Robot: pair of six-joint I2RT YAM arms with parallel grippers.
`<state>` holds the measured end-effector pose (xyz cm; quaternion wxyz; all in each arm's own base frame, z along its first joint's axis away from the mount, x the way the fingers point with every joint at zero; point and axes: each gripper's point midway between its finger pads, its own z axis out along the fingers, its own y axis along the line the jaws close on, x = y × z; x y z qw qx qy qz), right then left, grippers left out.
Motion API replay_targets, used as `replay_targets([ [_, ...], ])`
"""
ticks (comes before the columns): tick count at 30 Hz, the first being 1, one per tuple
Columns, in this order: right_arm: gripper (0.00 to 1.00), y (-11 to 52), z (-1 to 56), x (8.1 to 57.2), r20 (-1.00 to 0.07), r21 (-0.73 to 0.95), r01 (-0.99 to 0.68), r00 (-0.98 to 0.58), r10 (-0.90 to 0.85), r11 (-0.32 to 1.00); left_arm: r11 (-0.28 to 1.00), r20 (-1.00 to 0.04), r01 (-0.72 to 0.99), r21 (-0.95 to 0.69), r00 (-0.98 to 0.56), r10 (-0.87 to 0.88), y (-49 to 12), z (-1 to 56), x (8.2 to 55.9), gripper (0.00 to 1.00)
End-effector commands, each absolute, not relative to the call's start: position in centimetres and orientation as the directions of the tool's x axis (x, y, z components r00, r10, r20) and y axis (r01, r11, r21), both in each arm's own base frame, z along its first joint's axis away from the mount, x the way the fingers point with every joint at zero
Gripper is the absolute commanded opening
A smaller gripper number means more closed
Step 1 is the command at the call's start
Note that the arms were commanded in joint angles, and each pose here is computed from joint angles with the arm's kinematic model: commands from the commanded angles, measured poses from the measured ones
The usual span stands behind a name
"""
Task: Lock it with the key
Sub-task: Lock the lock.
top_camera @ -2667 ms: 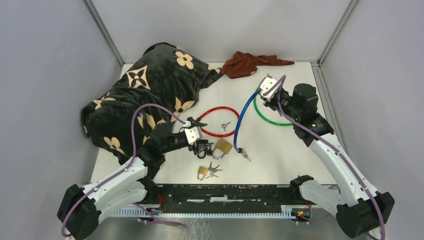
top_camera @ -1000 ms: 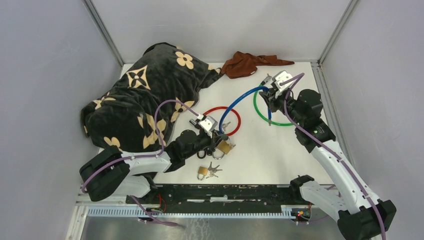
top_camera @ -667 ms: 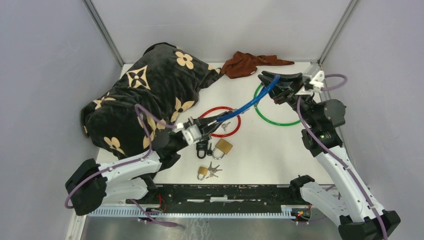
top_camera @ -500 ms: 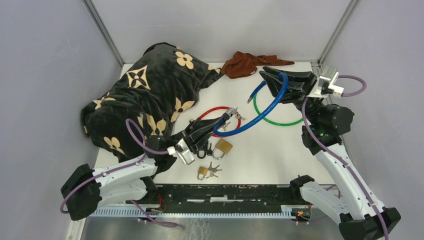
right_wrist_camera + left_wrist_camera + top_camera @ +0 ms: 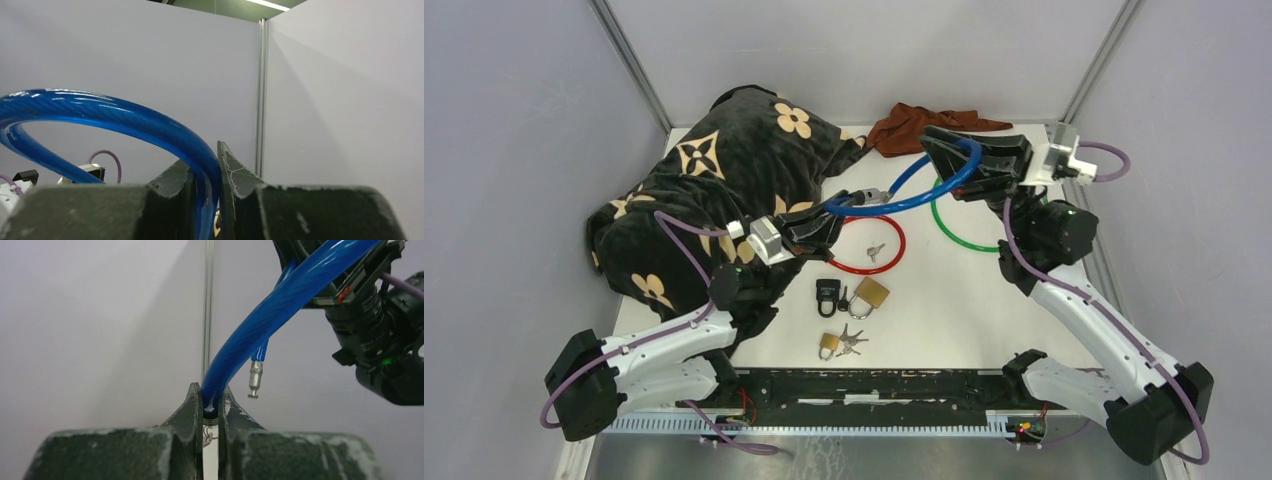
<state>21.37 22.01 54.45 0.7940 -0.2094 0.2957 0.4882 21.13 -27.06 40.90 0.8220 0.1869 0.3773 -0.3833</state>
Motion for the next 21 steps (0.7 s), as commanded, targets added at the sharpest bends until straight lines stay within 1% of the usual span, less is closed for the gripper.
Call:
replay_targets([
  [1, 0.00, 21.4, 59.3, 18.8, -0.528, -0.087, -0.907, 0.392, 0.753, 0.411, 0.589, -0.647, 0.761, -0.272, 0.308, -0.697, -24.2, 44.5, 22.0, 0.02],
  [14, 0.00, 22.0, 60.2, 19.5, -0.502, -0.098, -0.880, 0.448, 0.740, 0.466, 0.539, -0.586, 0.787, -0.301, 0.293, -0.756, -23.2, 44.8, 20.7, 0.02],
  [21, 0.00, 22.7, 59.2, 19.7, -0.512, -0.079, -0.897, 0.411, 0.754, 0.435, 0.517, -0.586, 0.798, -0.309, 0.268, -0.765, -23.8, 44.6, 20.2, 0.02],
])
